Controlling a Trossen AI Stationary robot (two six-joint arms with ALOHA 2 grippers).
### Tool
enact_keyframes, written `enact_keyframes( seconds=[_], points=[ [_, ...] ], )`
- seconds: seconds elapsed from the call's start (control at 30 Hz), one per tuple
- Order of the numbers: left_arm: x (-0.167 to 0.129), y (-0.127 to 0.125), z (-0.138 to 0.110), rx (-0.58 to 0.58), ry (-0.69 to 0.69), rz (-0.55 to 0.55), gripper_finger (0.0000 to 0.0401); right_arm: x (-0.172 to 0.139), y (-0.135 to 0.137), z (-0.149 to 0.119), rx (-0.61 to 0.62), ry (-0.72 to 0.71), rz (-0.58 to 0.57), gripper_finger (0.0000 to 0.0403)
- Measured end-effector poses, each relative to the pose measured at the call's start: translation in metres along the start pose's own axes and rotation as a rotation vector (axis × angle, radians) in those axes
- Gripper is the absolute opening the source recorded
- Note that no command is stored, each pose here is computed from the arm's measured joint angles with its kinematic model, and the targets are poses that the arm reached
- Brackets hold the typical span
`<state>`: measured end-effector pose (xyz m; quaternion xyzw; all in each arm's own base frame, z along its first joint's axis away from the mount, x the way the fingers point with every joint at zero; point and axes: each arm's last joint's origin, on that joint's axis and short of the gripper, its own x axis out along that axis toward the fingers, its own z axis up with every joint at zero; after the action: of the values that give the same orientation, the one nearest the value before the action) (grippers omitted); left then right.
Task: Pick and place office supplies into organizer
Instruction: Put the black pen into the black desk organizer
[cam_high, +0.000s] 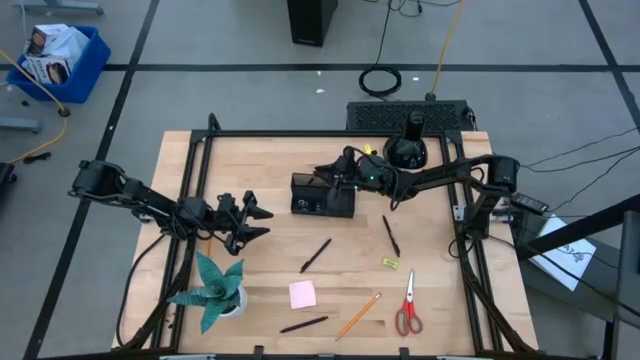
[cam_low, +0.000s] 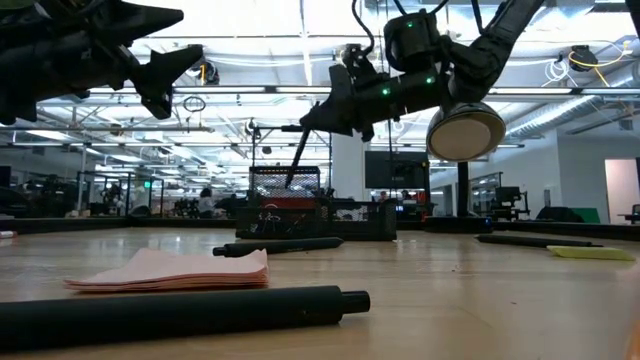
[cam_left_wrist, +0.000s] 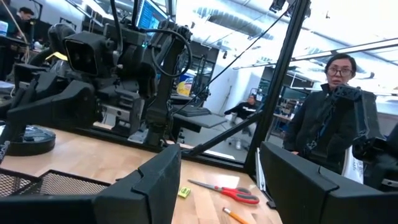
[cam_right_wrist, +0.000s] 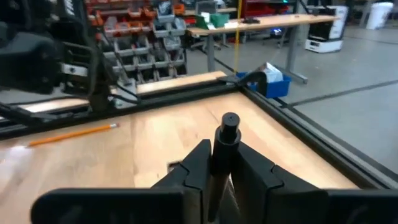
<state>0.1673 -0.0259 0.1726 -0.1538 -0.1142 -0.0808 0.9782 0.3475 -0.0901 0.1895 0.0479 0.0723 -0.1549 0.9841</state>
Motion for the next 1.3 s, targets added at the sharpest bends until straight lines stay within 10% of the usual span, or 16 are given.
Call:
enact_keyframes(
  seconds=[0.67,1.03,1.3],
  points=[
    [0.0,0.002,-0.002,-0.001,0.009,0.044,0.0223,-0.011,0.017,0.018,-0.166,-0.062,0.133,0.0141],
    [0.0,0.005,-0.008,-0.013,0.066,0.11,0.0223,-0.044,0.063,0.012,-0.176,0.25,0.277,0.0135],
    [-0.001,0.007,-0.007,0.0,0.045,0.178,0.0223,-0.081,0.099,-0.004,-0.217,0.371,0.089,0.0132]
  ],
)
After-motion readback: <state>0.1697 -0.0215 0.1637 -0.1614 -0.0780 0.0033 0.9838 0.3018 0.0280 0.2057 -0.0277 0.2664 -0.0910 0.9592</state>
